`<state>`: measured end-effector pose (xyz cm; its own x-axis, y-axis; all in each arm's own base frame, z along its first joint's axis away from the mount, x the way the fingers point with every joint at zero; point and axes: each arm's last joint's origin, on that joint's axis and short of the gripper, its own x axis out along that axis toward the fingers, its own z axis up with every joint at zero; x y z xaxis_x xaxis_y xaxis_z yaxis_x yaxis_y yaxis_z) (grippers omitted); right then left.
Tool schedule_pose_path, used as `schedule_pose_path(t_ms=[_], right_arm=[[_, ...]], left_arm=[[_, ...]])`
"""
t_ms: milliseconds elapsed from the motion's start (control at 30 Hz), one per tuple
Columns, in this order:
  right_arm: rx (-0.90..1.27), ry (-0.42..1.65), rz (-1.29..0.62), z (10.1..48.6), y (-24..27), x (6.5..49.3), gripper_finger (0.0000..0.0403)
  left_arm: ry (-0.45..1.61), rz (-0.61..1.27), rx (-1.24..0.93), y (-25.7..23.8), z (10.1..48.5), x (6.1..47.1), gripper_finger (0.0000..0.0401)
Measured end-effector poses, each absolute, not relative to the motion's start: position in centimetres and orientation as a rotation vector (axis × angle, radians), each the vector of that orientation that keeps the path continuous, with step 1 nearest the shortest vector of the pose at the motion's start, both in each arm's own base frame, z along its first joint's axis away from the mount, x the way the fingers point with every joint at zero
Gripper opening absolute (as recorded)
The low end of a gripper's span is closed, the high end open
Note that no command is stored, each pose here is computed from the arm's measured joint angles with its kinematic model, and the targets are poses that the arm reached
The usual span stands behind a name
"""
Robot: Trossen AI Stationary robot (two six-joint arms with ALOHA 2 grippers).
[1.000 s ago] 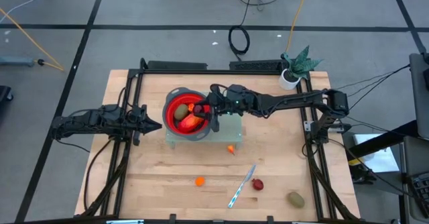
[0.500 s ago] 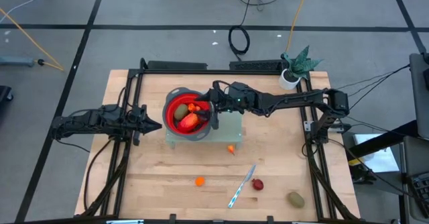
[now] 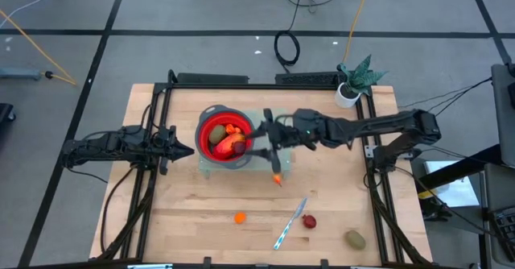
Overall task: Pick & Place Fruit
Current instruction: Put the pomegranate into the red strainer bowl on the shelf
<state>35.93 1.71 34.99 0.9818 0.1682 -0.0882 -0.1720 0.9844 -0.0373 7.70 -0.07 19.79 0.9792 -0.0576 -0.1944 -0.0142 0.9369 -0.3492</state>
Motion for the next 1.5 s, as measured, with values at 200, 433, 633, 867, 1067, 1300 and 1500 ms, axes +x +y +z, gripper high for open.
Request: schedule_pose_path(t_ms=[200, 433, 633, 867, 1067, 1300, 1500], right_arm=[[-0.049, 0.132, 0.251, 35.7, 4.6, 34.3, 0.0138], [-0.045, 0.22, 0.34, 34.9, 7.7, 33.6, 0.0087], [-0.047, 0.378, 0.344, 33.4, 10.2, 32.5, 0.0044], [0.059, 0.592, 0.388, 31.9, 13.0, 30.6, 0.0003], [0.21, 0.774, 0.353, 30.8, 14.7, 29.0, 0.0002], [0.35, 0.942, 0.289, 29.9, 16.4, 27.0, 0.0001], [0.374, 0.987, 0.21, 29.5, 17.8, 25.7, 0.0001]], left_arm=[[0.204, -0.023, -0.351, -0.1, 19.8, 7.7, 0.0024], [0.206, -0.03, -0.302, -0.1, 19.8, 7.7, 0.0024], [0.219, -0.065, -0.241, -0.2, 19.7, 7.7, 0.0024], [0.228, -0.096, -0.229, -0.3, 19.6, 7.6, 0.0024], [0.228, -0.096, -0.232, -0.3, 19.6, 7.6, 0.0024], [0.228, -0.095, -0.232, -0.2, 19.6, 7.6, 0.0024], [0.228, -0.095, -0.234, -0.2, 19.6, 7.6, 0.0024]])
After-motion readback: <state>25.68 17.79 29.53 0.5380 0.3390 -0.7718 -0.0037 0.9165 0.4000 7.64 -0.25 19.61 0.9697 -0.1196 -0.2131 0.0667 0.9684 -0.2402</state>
